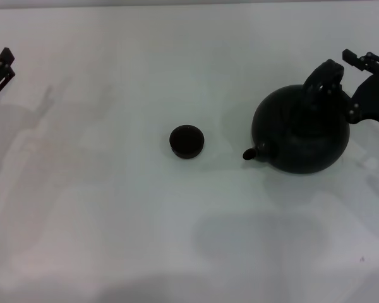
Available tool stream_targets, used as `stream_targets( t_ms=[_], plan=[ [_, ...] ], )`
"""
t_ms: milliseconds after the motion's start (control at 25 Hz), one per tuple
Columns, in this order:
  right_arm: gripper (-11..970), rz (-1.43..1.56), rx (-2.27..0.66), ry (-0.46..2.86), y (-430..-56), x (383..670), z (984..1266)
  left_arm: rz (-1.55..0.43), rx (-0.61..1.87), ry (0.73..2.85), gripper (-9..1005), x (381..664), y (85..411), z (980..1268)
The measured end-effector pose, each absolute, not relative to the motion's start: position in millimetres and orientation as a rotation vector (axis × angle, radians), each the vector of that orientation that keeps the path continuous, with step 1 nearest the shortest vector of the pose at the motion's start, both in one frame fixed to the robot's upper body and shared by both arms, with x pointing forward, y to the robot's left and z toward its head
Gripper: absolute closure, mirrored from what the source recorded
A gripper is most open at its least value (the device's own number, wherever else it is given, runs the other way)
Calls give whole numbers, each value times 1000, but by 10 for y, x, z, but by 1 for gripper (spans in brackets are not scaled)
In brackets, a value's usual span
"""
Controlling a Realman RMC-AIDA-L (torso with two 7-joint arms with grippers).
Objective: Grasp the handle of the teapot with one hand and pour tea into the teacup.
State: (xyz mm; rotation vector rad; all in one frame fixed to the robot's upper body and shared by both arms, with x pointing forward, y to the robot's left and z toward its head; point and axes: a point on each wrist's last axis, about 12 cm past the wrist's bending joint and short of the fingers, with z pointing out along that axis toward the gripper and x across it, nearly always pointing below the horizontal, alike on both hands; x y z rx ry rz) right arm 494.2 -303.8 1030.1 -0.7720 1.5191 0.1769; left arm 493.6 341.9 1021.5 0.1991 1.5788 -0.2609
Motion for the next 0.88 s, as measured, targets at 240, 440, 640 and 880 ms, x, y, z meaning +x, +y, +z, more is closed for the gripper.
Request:
stream_targets(
  t_ms=[240, 440, 640, 880],
  plan=[
    [334, 210, -741, 1531, -3048, 4930, 10303, -262, 199, 1579, 123, 4936, 3416, 10214],
    [220, 252, -727, 1524, -3054, 4896, 10305, -261, 197, 1581, 123, 4927, 3419, 10208],
    [124, 264, -706, 1531, -3100, 4846, 10299, -260, 195, 1584, 123, 4916, 3423, 10202],
    [99, 230, -614, 1544, -3331, 4707, 10282, -266, 190, 1589, 123, 4906, 3412, 10187]
  ],
)
